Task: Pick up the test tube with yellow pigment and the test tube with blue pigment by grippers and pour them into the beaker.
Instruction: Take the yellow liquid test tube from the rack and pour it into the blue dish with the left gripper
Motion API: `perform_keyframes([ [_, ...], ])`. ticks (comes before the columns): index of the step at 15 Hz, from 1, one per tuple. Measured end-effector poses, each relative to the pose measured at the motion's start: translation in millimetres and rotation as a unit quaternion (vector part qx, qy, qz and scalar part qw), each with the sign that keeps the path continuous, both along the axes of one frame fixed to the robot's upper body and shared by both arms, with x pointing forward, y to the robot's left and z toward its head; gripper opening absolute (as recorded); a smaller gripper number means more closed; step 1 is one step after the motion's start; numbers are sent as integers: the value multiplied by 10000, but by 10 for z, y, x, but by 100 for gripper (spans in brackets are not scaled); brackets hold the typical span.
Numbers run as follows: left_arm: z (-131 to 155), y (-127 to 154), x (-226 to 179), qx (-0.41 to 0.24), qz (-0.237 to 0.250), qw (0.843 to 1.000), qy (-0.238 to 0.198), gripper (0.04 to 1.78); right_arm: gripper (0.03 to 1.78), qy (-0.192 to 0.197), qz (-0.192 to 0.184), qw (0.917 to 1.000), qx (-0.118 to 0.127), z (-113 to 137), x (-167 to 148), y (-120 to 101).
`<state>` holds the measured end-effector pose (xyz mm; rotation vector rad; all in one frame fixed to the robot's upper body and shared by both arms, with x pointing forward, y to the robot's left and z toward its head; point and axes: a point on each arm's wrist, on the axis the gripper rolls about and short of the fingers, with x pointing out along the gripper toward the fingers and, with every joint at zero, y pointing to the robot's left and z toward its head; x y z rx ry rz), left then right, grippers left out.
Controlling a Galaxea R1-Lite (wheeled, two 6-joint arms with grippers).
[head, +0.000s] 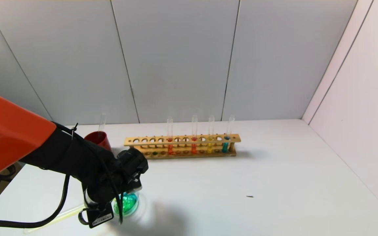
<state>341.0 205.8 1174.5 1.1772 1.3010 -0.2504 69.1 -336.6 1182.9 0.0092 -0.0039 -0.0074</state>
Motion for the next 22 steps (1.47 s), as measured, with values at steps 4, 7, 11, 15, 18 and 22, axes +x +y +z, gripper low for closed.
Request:
perform_keyframes([
  [4,12,-33,59,116,-3,9999,95,37,170,-2,0,10000,0,0,0,0],
  [7,62,-66,82,213,-30,9995,245,37,170,0,0,10000,0,0,0,0],
  [11,81,-110,95,314,-71,9987,406,37,170,-2,-2,10000,0,0,0,0],
  [15,90,-161,101,484,-136,9973,528,37,170,-2,0,10000,0,0,0,0],
  [18,128,-220,113,607,-196,9960,620,37,170,-2,2,10000,-1,0,0,0],
  [22,97,-293,112,841,-210,9943,615,37,170,0,0,10000,0,0,0,0],
])
